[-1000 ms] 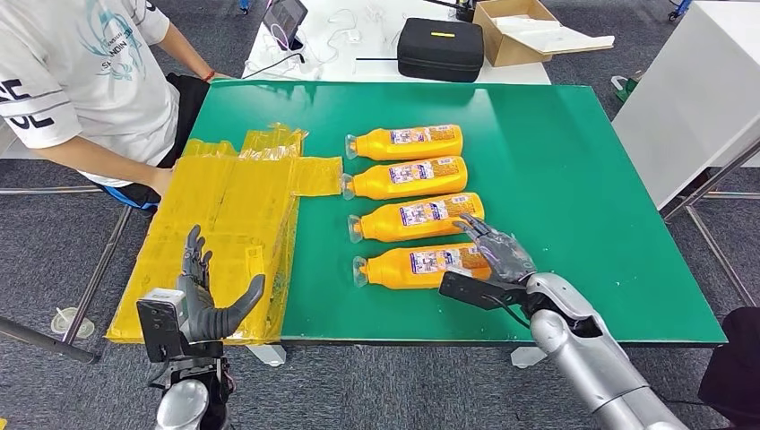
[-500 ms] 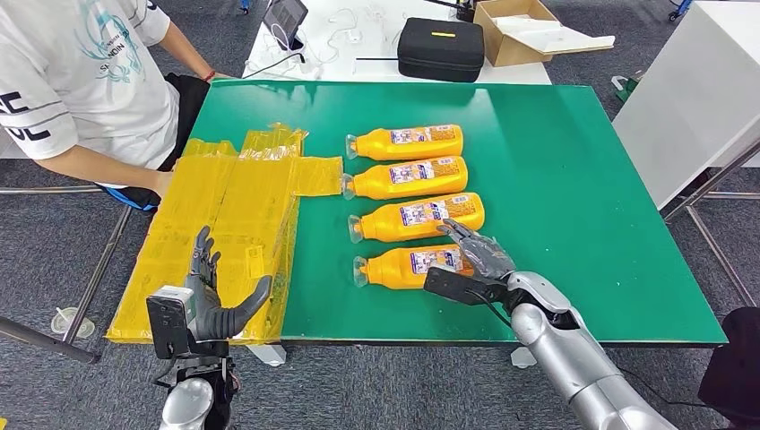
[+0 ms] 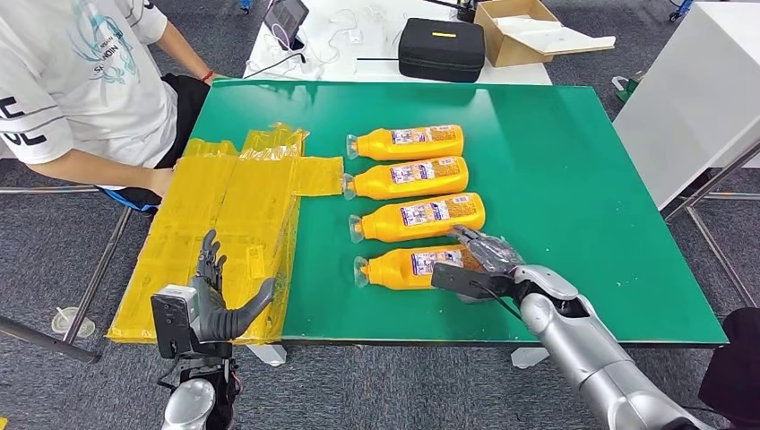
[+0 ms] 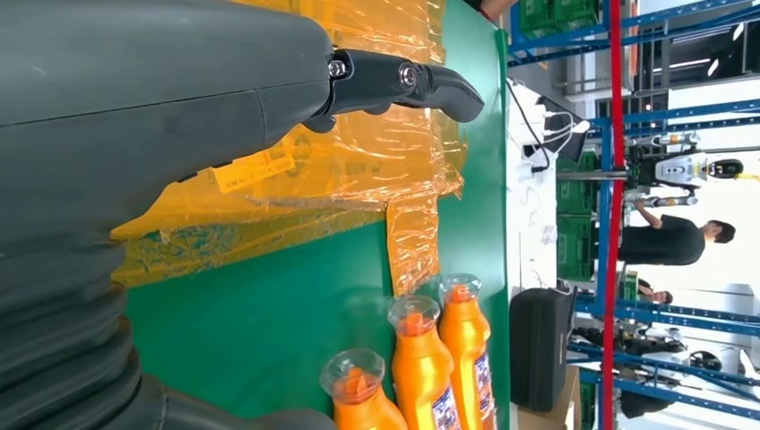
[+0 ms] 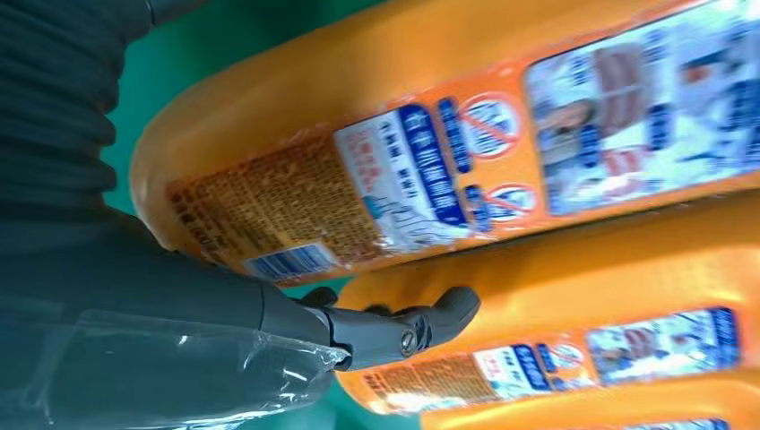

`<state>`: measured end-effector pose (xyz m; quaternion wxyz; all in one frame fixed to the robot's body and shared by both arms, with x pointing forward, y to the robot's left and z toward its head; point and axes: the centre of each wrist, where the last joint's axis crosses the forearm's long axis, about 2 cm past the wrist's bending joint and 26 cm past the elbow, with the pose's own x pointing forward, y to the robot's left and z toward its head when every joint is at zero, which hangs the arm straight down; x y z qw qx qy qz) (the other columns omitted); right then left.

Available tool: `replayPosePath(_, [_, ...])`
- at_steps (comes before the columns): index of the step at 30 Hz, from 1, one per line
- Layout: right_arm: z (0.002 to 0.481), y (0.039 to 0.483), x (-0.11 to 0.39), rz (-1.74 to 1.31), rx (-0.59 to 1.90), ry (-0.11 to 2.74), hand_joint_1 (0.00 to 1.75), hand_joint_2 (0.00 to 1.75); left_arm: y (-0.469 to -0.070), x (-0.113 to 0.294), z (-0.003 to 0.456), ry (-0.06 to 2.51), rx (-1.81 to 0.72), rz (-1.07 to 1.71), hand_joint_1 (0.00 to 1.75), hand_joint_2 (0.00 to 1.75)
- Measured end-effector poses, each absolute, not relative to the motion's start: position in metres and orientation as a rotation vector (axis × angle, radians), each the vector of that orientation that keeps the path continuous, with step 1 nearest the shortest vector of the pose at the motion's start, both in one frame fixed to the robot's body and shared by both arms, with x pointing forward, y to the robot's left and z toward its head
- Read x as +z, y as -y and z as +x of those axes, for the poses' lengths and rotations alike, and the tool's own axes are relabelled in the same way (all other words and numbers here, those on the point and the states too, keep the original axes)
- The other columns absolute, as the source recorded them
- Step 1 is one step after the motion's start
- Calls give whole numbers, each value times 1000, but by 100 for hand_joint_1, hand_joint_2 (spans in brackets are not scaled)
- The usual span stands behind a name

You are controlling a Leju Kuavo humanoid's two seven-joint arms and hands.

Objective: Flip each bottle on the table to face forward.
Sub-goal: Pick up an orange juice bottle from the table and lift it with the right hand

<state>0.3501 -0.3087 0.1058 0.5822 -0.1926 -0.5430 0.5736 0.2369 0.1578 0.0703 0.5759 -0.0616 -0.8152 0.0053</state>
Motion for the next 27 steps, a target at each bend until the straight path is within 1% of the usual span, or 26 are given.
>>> replayPosePath(11, [351,322,106,-434,1396,1188,0,175,-157,67,236,1895,16,-158,0,175])
replayPosePath(20, [352,320,101,-433,1439,1154,0,175,-156,66,238,1889,15,-164,0,175])
replayPosePath(21, [352,319,100,-435,1439,1153,3,175,-155,66,238,1889,14,-164,0,175])
replayPosePath(22, [352,319,99,-437,1437,1153,17,175,-155,66,238,1888,15,-165,0,175])
replayPosePath(23, [353,317,98,-440,1435,1155,46,175,-155,66,238,1888,16,-166,0,175])
replayPosePath(25, [353,314,96,-445,1427,1165,113,175,-155,67,239,1888,21,-168,0,175])
replayPosePath(26, [353,312,95,-446,1423,1172,137,175,-155,67,239,1889,23,-170,0,175])
replayPosePath(27, [354,310,94,-446,1419,1180,151,175,-155,67,240,1889,23,-171,0,175])
